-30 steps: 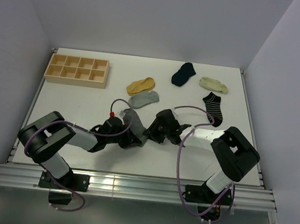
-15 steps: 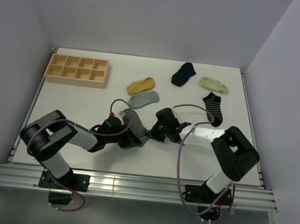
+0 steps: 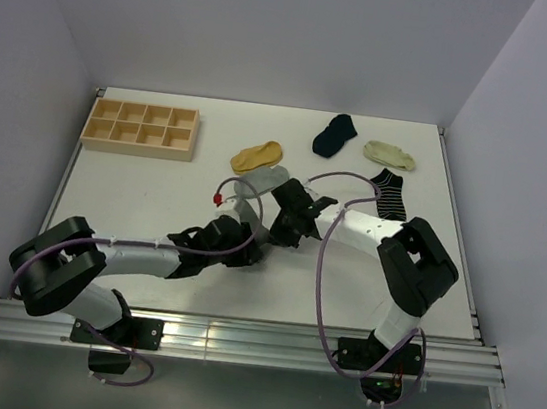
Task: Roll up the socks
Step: Roll the sock at the center of the board.
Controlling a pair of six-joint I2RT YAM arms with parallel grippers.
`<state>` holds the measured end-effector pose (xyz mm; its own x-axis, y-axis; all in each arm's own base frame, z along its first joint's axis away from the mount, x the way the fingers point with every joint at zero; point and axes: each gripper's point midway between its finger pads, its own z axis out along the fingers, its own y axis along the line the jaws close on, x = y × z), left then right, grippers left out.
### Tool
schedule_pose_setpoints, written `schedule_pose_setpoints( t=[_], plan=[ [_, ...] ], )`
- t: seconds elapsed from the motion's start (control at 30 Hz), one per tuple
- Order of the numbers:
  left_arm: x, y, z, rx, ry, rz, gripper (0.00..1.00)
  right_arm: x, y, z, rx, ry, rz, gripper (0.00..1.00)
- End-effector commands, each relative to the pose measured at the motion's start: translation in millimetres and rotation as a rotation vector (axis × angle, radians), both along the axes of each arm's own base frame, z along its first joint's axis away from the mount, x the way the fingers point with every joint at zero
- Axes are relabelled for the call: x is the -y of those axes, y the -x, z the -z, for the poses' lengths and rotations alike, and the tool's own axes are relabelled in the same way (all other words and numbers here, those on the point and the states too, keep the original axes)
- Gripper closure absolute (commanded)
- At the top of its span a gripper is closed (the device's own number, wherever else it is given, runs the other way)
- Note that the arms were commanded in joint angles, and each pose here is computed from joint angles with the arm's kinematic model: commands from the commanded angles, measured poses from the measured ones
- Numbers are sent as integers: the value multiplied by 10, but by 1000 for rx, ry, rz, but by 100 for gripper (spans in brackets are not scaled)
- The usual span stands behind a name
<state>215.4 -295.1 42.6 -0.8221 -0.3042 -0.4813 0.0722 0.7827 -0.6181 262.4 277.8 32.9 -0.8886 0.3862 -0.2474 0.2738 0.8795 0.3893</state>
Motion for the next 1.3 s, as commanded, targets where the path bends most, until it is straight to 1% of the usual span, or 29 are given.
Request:
schedule_pose_setpoints(
  t=[0.0,0.13,0.2,0.43,0.83,1.0,1.27],
  plan=[
    [-51,-145,-198,203,-176,-1,56,174,90,76,-71,109,-16,100],
    [132,-87,-314,313,-224,57,56,200,133,146,-102,133,-26,100],
    [182,-98,-371,352,-232,55,55,205,146,166,-111,139,-31,100],
    [313,-65,-351,443,-316,112,54,194,163,181,-123,135,-44,100],
    [437,19,-151,499,-407,198,54,217,154,212,-128,134,-43,100],
    [504,40,-156,530,-438,214,53,184,191,230,-148,112,-52,100],
    [574,127,32,546,-553,273,55,163,193,244,-156,103,-52,100]
  ],
)
